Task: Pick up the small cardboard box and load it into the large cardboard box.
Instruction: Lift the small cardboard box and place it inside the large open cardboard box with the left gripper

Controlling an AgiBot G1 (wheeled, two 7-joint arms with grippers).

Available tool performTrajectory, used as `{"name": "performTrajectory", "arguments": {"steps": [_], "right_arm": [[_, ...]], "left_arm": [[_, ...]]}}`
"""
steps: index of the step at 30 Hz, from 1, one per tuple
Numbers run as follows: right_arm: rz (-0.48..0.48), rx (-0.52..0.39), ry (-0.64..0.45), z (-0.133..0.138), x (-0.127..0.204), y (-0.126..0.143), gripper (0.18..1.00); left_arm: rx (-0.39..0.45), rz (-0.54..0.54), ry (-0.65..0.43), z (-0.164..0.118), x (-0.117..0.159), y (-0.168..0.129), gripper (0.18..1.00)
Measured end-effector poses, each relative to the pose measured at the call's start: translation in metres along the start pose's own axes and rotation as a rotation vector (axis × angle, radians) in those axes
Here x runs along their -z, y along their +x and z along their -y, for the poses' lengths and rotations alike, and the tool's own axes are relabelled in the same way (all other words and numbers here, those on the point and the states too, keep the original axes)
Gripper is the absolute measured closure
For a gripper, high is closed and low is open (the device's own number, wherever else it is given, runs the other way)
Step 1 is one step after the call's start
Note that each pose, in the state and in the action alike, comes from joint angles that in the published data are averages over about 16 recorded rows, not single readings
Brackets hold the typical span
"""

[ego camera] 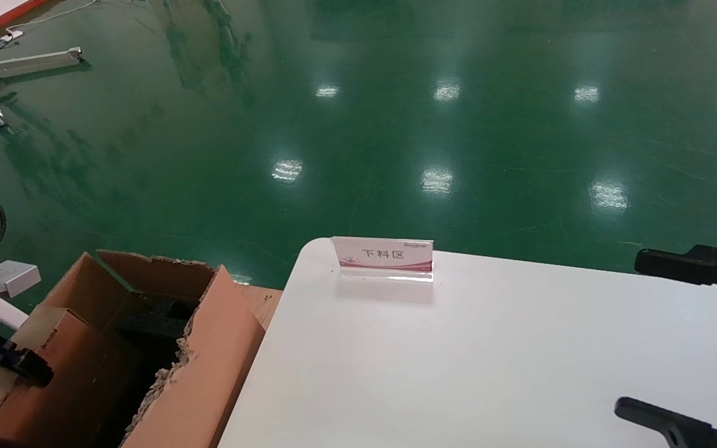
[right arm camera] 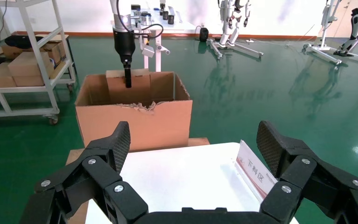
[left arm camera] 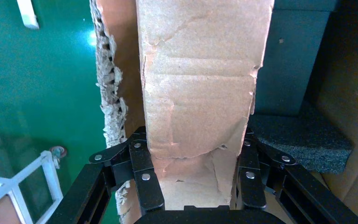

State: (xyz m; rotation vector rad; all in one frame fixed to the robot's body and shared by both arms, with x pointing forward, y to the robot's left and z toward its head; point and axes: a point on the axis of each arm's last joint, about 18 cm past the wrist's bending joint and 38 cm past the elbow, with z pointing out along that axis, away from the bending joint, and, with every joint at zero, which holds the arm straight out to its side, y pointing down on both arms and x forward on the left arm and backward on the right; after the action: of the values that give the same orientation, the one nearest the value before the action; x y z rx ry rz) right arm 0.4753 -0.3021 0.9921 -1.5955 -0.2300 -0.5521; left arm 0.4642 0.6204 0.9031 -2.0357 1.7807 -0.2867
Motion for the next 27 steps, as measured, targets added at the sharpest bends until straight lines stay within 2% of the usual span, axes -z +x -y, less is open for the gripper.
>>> {"name": "performTrajectory", "arguments": {"steps": [15, 27], "right_arm": [[0.0, 0.0, 0.0, 0.0, 0.0, 0.0, 0.184], [0.0, 0.0, 0.0, 0.0, 0.0, 0.0, 0.184]], "left_arm": [[0.031, 0.004, -0.023, -0.004, -0.013, -0.002, 0.807], [0.035, 0.006, -0.026, -0.004, -0.015, -0.003, 0.713]]}}
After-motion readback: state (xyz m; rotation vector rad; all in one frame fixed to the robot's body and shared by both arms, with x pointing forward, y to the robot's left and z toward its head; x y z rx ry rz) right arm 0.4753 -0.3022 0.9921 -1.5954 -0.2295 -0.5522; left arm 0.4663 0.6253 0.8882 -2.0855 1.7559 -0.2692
